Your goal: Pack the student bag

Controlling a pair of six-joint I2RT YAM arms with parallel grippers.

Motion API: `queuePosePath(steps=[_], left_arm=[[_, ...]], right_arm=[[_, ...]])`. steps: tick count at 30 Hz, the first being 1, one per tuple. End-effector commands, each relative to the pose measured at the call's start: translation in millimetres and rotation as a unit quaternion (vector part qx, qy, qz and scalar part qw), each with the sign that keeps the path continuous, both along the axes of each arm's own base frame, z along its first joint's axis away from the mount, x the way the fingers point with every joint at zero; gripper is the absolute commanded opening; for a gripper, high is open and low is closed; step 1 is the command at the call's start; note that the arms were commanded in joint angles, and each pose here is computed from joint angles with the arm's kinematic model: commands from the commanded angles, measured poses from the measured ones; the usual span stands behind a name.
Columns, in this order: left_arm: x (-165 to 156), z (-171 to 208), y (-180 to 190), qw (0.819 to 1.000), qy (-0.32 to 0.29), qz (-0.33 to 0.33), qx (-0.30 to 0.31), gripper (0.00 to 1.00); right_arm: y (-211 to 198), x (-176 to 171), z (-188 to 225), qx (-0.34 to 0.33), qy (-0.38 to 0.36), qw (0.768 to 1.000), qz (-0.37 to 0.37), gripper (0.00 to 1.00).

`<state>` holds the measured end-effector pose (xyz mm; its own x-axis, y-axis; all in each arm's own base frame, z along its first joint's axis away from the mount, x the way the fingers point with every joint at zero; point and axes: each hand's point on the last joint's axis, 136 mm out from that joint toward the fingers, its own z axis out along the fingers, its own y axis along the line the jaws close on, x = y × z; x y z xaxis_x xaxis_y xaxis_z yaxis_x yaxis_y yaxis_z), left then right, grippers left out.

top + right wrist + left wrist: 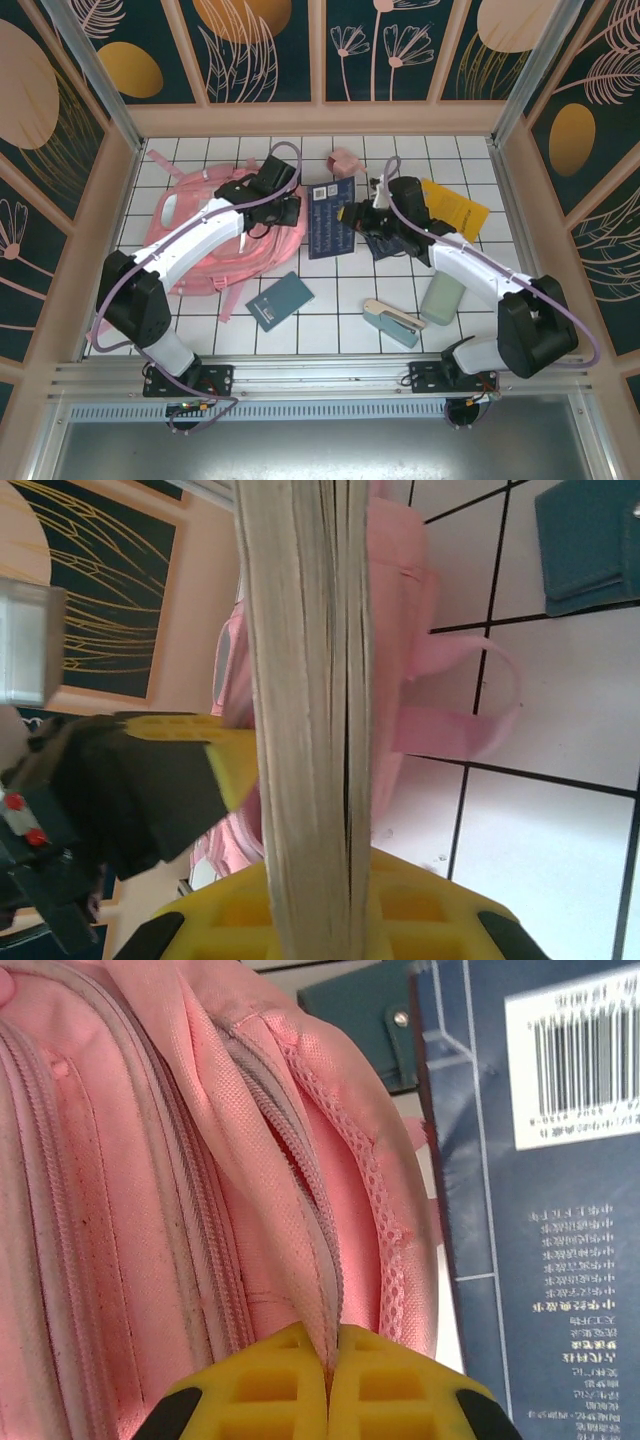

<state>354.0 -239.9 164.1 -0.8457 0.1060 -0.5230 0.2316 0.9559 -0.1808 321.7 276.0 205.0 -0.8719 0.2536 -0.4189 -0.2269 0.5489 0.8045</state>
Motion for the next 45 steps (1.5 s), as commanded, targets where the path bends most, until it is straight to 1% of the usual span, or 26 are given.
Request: queuePosePath(steps=[1,4,6,11,14,16,20,32,39,45], left_arm=[[-1,-12,-20,0.999,0.017,-0.016,-0.045,0.01],[-3,-24,-24,0.998,0.032,-0.016,-0.055,0.05],[-5,-29,-25,0.997,0.037,-0.017,-0.058,0.06],[-8,-37,-28,0.996,0.045,-0.016,-0.069,0.09],[-9,-42,-29,0.996,0.049,-0.015,-0.071,0.10],[-10,-46,-29,0.996,0.053,-0.014,-0.072,0.14],[-10,-52,-26,0.996,0.056,-0.010,-0.065,0.19],[-11,-59,-15,0.998,0.054,-0.005,-0.038,0.19],[-11,-46,-12,0.998,0.044,-0.004,-0.041,0.21],[-15,-48,-8,0.998,0.050,-0.004,-0.038,0.23]], right_arm=[[8,6,12,0.011,-0.023,1.000,0.012,0.00],[10,5,1,0.006,-0.009,1.000,0.016,0.00],[12,7,-11,-0.004,0.005,1.000,0.012,0.00],[15,20,-45,-0.026,0.051,0.998,-0.011,0.00],[20,30,-74,-0.062,0.098,0.993,-0.024,0.00],[20,35,-91,-0.081,0.120,0.989,-0.030,0.00],[26,31,-110,-0.112,0.129,0.985,-0.036,0.00],[16,23,-124,-0.131,0.131,0.982,-0.042,0.00],[15,22,-128,-0.138,0.130,0.981,-0.040,0.00],[16,22,-128,-0.137,0.129,0.981,-0.037,0.00]])
